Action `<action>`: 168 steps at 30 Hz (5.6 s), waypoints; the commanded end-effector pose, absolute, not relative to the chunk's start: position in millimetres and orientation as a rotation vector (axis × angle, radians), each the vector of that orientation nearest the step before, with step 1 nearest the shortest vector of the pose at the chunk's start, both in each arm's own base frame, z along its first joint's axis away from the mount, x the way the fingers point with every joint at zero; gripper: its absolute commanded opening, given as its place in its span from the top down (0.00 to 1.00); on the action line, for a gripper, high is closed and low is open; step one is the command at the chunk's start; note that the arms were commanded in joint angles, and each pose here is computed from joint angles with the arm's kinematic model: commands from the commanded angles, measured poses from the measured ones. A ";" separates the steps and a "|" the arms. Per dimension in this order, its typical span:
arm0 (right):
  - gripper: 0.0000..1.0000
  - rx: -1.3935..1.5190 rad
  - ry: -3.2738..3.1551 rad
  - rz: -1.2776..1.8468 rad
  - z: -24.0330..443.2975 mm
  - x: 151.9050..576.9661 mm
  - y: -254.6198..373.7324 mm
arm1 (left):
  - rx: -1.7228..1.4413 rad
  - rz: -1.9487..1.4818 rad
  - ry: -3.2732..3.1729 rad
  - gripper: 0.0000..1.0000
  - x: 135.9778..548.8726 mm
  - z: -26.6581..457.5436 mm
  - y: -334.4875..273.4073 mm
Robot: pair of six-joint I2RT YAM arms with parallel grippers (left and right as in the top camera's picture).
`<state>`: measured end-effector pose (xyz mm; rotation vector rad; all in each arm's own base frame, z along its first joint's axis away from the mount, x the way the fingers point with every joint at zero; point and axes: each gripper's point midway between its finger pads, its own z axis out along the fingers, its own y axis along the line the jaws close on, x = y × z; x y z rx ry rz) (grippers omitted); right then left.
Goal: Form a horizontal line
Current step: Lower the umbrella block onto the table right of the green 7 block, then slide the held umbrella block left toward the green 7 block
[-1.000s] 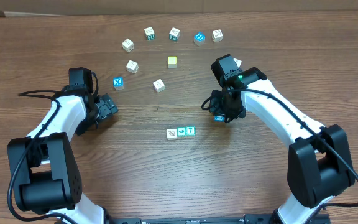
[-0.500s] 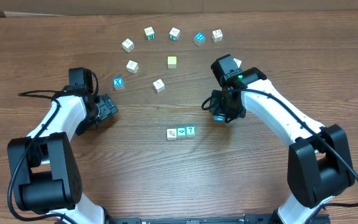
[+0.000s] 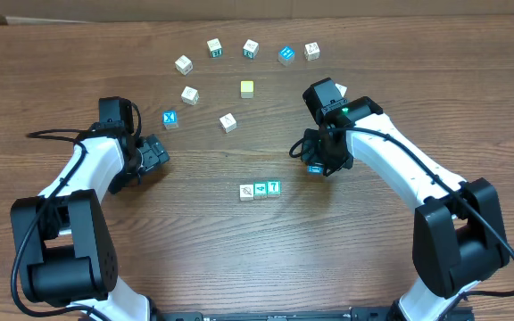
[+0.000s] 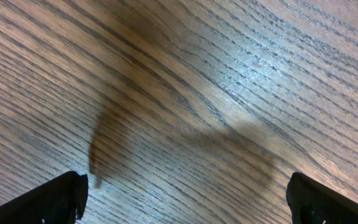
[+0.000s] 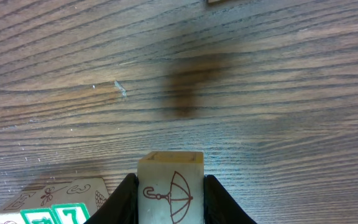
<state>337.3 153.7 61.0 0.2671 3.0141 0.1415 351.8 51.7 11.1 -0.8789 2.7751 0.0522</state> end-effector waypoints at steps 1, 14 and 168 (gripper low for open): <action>0.74 0.266 3.015 0.118 57.7 336.4 153.1 | -0.883 0.066 2.788 0.00 348.9 6.3 53.6; 0.74 0.267 3.019 0.115 57.6 335.5 152.7 | -0.883 0.066 2.788 0.01 348.9 6.3 53.6; 0.39 0.009 3.056 0.156 22.8 313.4 162.7 | -0.883 0.066 2.788 0.00 348.9 6.3 53.6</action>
